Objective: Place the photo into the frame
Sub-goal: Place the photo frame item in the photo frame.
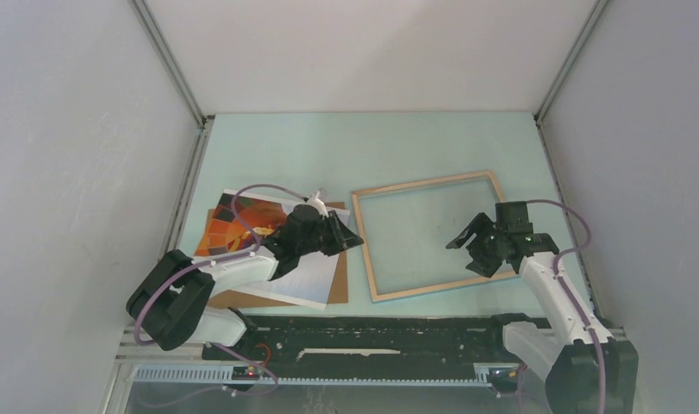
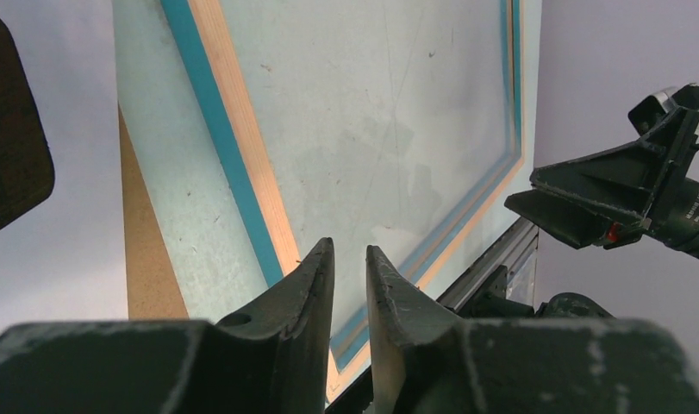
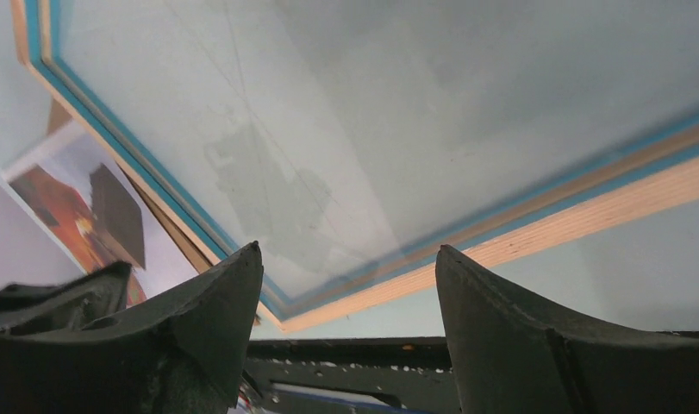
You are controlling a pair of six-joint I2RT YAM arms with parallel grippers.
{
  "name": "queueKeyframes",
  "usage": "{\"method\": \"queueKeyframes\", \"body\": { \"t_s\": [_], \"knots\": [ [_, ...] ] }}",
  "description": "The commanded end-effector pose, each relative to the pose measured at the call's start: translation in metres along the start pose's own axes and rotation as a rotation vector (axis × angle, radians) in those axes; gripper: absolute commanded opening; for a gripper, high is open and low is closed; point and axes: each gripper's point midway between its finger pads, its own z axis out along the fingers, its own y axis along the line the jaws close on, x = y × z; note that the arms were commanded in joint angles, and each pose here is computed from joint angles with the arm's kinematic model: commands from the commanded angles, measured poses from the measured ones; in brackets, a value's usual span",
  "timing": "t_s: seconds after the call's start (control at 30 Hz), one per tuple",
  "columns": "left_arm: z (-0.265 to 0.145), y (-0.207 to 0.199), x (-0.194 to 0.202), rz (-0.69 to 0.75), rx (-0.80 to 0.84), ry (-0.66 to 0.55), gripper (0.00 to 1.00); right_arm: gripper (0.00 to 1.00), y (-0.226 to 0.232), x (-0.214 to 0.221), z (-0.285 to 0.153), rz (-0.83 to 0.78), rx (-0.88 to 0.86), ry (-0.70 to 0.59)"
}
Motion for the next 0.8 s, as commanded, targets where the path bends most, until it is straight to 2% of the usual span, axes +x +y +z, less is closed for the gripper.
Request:
{"method": "queueKeyframes", "body": {
  "t_s": [0.0, 0.17, 0.27, 0.4, 0.6, 0.67, 0.77],
  "knots": [
    [-0.003, -0.01, -0.001, 0.047, 0.035, 0.006, 0.3, 0.81, 0.024, 0.021, -0.001, -0.166, -0.106, 0.099],
    [0.006, 0.001, 0.009, 0.032, 0.011, 0.043, 0.31, 0.8, 0.052, 0.069, 0.007, -0.318, -0.166, 0.187],
    [0.008, 0.007, 0.016, 0.025, 0.0, 0.061, 0.31, 0.79, 0.068, 0.097, 0.013, -0.353, -0.226, 0.237],
    [0.005, 0.021, 0.027, 0.019, -0.033, 0.064, 0.34, 0.68, 0.087, 0.137, 0.022, -0.386, -0.284, 0.309],
    [0.0, 0.032, 0.035, 0.013, -0.053, 0.07, 0.4, 0.39, 0.099, 0.188, 0.037, -0.449, -0.318, 0.392],
    [-0.001, 0.033, 0.037, 0.009, -0.055, 0.071, 0.41, 0.35, 0.097, 0.2, 0.041, -0.467, -0.312, 0.404],
    [0.0, 0.036, 0.039, 0.013, -0.061, 0.074, 0.43, 0.34, 0.094, 0.208, 0.041, -0.496, -0.302, 0.392]
  ]
}}
